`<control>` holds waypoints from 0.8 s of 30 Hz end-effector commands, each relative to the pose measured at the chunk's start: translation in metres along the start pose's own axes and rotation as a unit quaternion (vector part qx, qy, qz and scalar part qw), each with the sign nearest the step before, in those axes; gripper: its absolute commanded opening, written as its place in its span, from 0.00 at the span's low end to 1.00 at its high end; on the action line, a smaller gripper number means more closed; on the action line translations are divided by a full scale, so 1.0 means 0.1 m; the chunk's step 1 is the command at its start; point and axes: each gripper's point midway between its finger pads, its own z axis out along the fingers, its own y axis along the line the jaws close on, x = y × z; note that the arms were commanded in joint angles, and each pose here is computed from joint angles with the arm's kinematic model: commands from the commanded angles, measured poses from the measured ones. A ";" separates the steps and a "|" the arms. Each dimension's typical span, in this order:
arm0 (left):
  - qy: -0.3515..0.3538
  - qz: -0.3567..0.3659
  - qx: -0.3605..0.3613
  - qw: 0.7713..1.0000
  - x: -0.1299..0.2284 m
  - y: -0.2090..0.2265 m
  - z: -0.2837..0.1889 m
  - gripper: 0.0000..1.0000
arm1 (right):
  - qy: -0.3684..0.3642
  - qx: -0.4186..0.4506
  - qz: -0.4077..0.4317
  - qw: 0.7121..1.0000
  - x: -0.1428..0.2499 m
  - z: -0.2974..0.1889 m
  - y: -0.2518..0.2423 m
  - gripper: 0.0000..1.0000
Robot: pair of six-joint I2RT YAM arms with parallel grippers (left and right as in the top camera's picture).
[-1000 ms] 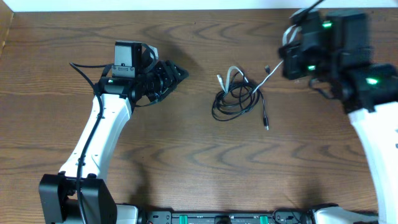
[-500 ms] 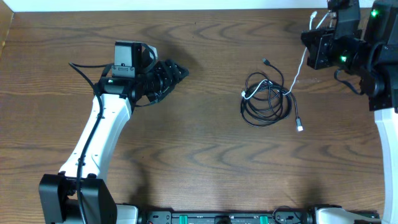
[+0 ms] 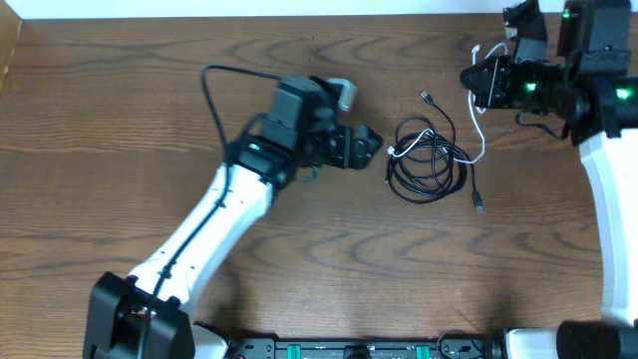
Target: Untangle cables
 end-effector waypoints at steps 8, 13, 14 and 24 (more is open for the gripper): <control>-0.038 0.097 -0.140 0.985 0.04 -0.02 0.25 0.85 | 0.084 0.176 0.060 0.979 0.26 0.57 -0.96 0.01; -0.018 0.090 -0.171 0.981 0.13 0.14 0.23 0.85 | 0.101 0.381 0.106 0.913 0.44 0.31 -1.82 0.01; -0.009 0.086 -0.176 0.980 0.17 0.18 0.22 0.85 | 0.110 0.406 0.124 0.899 0.50 0.21 -2.04 0.01; -0.007 0.076 -0.286 0.955 0.20 0.58 0.02 0.87 | 0.111 0.488 0.262 0.825 0.82 -0.40 -3.02 0.14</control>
